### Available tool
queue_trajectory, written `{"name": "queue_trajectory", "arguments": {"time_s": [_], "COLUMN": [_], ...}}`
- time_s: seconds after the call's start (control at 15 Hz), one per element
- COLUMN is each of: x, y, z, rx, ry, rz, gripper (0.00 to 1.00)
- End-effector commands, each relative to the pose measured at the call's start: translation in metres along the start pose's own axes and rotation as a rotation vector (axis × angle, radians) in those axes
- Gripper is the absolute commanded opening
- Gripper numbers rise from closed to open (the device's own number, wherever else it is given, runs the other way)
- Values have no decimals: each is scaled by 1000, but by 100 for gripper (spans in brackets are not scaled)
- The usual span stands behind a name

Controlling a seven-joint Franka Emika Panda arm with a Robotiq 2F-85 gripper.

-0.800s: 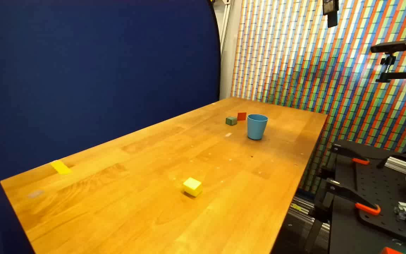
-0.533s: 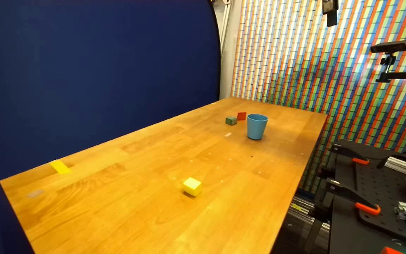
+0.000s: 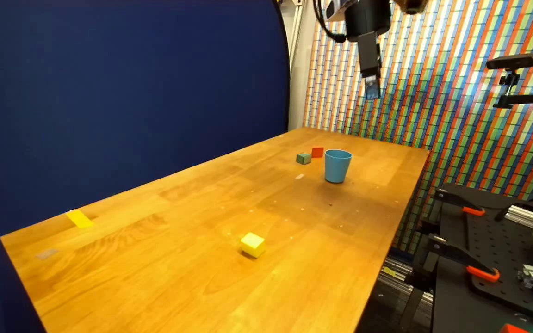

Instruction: Pick up the yellow block and put it in the cup

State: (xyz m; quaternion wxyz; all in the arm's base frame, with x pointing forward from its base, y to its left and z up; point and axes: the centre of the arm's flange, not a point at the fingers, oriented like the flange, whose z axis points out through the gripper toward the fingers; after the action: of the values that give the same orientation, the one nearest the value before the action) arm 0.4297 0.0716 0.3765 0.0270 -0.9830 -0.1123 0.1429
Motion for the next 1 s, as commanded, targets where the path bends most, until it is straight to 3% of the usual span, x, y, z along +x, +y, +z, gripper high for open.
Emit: {"name": "queue_trajectory", "arguments": {"time_s": [0.0, 0.47, 0.93], "x": [63, 125, 160], "y": [-60, -155, -194], "z": [54, 147, 191], "rx": [-21, -20, -26], "ry": [45, 82, 99], "rz": [-108, -267, -310], "gripper": [100, 100, 100]}}
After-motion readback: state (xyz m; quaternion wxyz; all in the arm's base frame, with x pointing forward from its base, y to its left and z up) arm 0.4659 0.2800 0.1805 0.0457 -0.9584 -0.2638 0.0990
